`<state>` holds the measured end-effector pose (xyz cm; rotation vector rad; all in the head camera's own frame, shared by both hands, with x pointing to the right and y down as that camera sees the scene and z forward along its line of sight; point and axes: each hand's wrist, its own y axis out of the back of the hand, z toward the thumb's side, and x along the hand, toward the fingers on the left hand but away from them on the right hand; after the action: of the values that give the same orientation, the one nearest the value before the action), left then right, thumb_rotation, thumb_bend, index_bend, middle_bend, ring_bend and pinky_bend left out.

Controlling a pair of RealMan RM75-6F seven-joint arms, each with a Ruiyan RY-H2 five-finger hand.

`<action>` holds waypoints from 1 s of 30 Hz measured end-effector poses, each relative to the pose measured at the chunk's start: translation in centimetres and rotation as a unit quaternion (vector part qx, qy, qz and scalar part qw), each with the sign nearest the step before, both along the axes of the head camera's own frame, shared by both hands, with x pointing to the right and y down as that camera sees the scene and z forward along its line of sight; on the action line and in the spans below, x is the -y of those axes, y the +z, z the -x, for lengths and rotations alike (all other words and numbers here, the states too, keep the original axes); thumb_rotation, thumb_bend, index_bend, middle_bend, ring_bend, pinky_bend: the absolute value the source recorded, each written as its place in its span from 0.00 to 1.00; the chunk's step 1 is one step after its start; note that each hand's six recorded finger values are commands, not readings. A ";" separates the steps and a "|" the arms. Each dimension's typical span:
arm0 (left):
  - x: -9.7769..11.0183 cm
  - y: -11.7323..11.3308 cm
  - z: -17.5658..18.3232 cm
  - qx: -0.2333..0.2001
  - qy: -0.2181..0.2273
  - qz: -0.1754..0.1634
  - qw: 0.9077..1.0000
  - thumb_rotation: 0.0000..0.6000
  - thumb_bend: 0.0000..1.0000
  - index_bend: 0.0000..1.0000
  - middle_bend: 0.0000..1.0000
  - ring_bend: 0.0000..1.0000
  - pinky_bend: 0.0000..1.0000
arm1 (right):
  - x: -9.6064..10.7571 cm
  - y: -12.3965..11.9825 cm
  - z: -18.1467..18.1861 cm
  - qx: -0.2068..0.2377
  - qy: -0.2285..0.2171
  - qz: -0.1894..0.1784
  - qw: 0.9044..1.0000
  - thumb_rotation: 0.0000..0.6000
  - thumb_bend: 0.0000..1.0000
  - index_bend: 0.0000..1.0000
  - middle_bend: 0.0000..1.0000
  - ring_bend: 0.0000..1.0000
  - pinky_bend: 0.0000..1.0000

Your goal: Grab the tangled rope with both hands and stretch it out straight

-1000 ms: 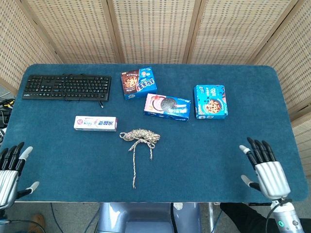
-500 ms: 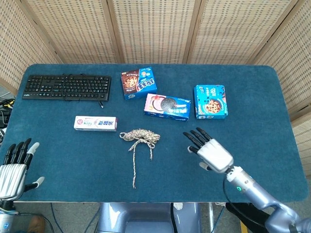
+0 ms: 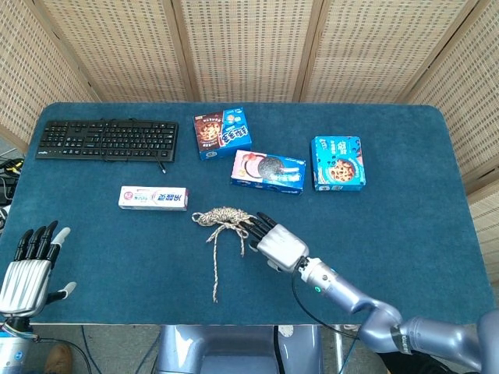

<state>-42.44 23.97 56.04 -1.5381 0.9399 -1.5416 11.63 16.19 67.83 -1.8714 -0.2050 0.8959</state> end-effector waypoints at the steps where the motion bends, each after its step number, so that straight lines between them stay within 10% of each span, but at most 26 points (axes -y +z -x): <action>1: 0.0 0.1 0.0 0.001 0.000 0.001 1.000 1.00 0.00 0.00 0.00 0.00 0.00 | -0.1 0.4 0.4 -0.004 -0.002 -0.001 1.000 1.00 0.28 0.42 0.00 0.00 0.00; 30: 0.1 0.7 0.0 0.000 0.000 0.018 1.000 1.00 0.00 0.00 0.00 0.00 0.00 | -1.1 4.4 6.2 -0.031 0.024 0.025 0.999 1.00 0.31 0.46 0.00 0.00 0.00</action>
<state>-42.42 23.87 56.78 -1.5629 0.9169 -1.5655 5.43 17.32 72.20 -1.8889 -0.1927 0.9991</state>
